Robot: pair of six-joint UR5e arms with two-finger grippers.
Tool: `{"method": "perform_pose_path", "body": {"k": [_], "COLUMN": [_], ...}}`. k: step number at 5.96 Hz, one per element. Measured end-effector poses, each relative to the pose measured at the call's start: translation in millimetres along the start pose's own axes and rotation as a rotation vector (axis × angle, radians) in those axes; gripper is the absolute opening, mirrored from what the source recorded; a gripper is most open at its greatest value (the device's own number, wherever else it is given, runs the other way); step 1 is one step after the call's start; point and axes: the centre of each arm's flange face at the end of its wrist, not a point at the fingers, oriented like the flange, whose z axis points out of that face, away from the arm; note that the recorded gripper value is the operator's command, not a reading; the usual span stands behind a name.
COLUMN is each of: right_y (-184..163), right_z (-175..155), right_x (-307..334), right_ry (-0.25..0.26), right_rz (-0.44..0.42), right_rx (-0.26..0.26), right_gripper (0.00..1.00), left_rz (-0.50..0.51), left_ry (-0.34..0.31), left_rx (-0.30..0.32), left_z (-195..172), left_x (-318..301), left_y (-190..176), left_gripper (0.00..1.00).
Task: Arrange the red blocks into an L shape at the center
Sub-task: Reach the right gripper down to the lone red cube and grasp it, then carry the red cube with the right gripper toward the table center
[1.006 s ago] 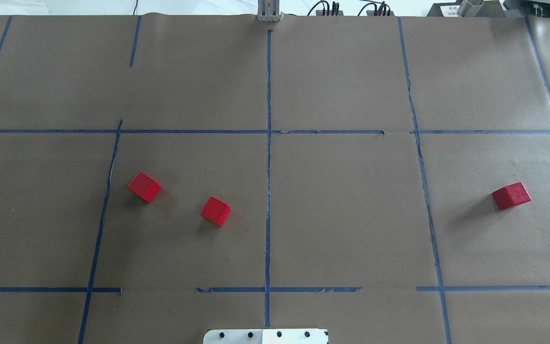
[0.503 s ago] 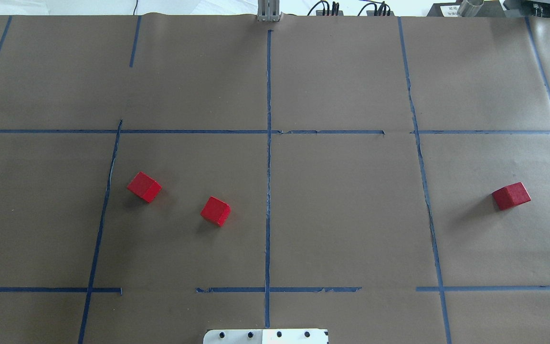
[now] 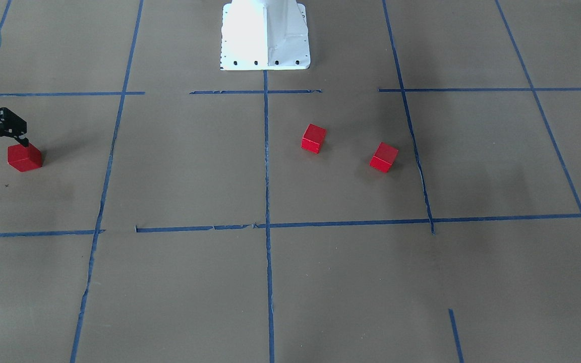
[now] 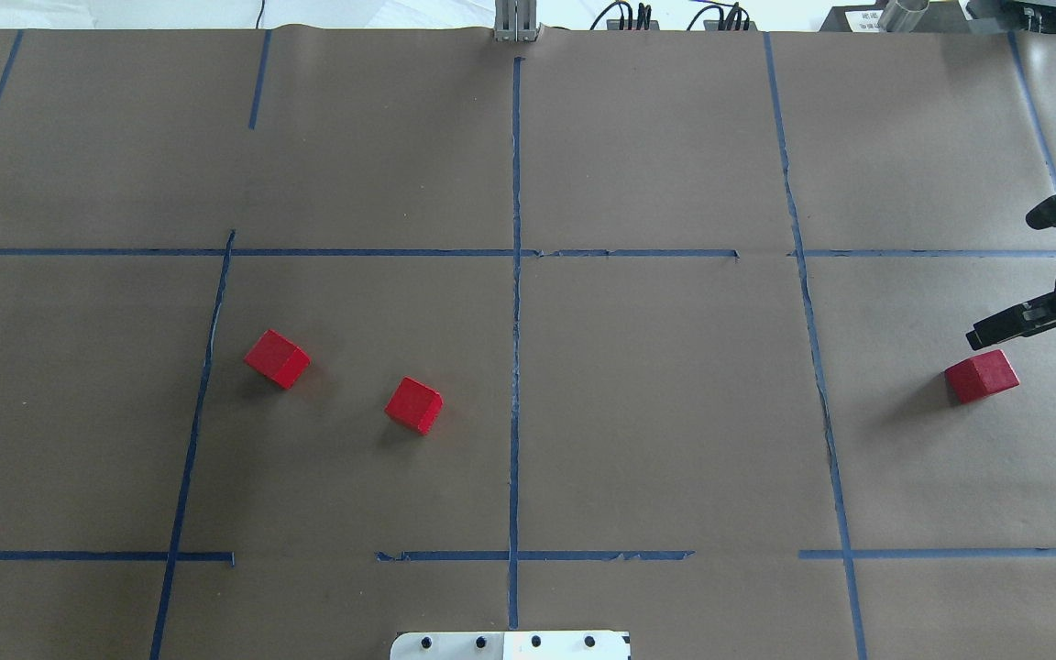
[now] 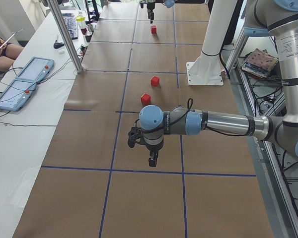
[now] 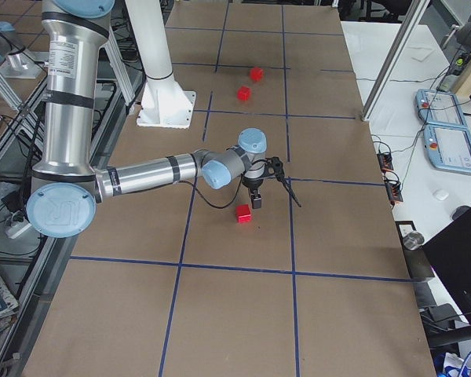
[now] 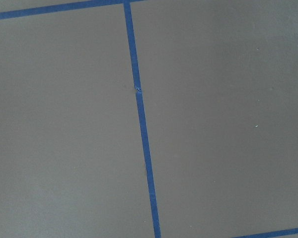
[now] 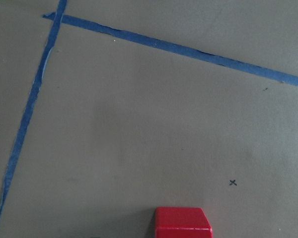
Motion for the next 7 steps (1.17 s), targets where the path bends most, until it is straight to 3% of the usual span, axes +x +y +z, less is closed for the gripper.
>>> {"method": "perform_pose_path", "body": {"k": [3,4,5,6,7], "right_y": [17,23,26,26,25], "right_z": [55,71,80,83,82], "right_x": [10,12,14,14,13], "right_ry": [0.023,0.036,0.05,0.057,0.058], "right_rz": [0.001,-0.003,-0.005,-0.004,-0.004], "right_rx": [-0.093,-0.121,-0.135,-0.14,-0.139], "right_gripper": [0.99,0.81,0.18,0.03,0.0], "left_rz": [0.0,0.0,0.0,0.0,-0.001], "left_ry": [0.0,0.0,0.0,0.0,0.001], "left_rx": [-0.001,-0.001,-0.001,-0.001,-0.001], "left_z": [1,1,0,0,0], "left_x": [-1,-1,0,0,0], "left_y": [0,0,0,0,0], "left_gripper": [1.0,1.0,1.0,1.0,1.0]}}
